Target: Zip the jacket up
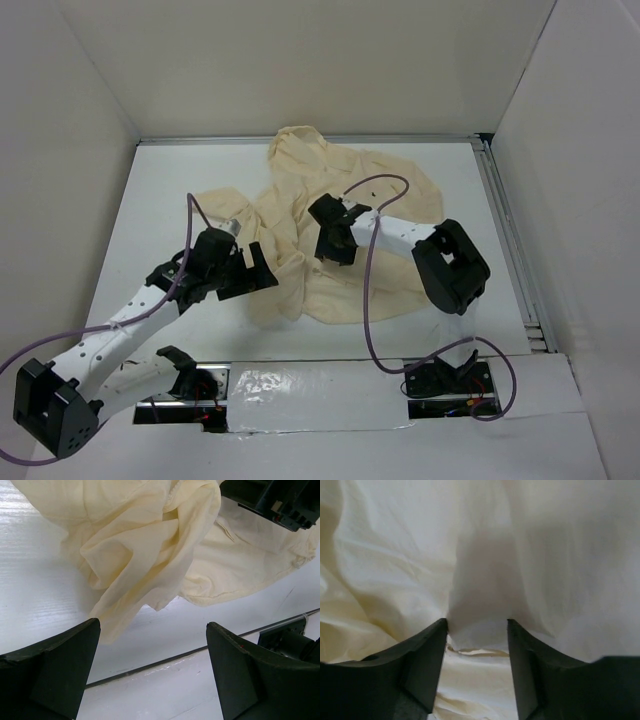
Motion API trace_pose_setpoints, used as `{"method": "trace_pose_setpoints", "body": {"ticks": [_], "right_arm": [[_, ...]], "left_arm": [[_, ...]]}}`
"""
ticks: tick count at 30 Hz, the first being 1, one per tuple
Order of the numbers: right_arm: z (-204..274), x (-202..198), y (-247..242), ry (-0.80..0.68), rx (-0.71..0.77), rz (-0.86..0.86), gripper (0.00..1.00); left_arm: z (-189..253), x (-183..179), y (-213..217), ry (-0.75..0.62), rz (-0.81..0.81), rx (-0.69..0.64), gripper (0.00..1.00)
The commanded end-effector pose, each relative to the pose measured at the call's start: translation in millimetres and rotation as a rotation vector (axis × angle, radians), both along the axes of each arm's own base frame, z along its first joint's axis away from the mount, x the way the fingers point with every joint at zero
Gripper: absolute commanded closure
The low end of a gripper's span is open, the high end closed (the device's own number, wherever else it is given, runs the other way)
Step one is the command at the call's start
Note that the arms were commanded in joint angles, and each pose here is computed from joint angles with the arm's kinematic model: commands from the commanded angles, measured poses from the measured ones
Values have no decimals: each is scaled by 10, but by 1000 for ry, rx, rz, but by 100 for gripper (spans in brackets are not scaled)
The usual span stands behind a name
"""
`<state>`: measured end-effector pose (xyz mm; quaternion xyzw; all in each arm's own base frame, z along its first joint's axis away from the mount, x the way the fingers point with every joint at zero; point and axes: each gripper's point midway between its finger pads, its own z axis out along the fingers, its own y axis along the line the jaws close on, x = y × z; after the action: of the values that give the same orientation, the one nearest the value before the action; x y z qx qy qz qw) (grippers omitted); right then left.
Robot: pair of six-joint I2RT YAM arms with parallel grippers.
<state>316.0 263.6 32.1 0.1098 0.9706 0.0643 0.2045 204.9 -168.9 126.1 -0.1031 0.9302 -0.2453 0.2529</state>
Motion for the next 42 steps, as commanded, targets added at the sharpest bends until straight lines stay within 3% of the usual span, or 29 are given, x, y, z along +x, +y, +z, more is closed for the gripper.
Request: {"method": "trace_pose_setpoints", "body": {"ticks": [1,2,6,10,13,18,27,32,36,42], "right_arm": [[0,108,-19,-17,-23,-67,43],[-35,87,-24,-10,-30,-66,47],[-15,58,-25,-19,-18,-62,84],[305,67,-104,-79,-20,-60,100],[622,2,-185,-136,-7,-29,100],[757,-440,-338,-108,45,114,100],[465,-1704,-357,44,257,567,100],[40,-1853,-441,107,220,507,97],[107,-1790,-359,48,234,503,47],[362,-1767,-442,-43,207,461,41]], "left_arm": [[131,26,-25,-33,16,-23,1],[133,18,-29,-34,14,-25,1],[102,29,-41,-44,-1,-22,1],[20,19,-38,-13,-1,-6,1],[56,28,-77,-20,-18,-18,1],[125,11,-139,-33,-45,-36,1],[272,-59,-291,-49,-124,-73,1],[267,-132,-358,-28,-167,-61,1],[293,-237,-414,-22,-209,-60,1],[244,-404,-423,1,-237,-58,1]]}}
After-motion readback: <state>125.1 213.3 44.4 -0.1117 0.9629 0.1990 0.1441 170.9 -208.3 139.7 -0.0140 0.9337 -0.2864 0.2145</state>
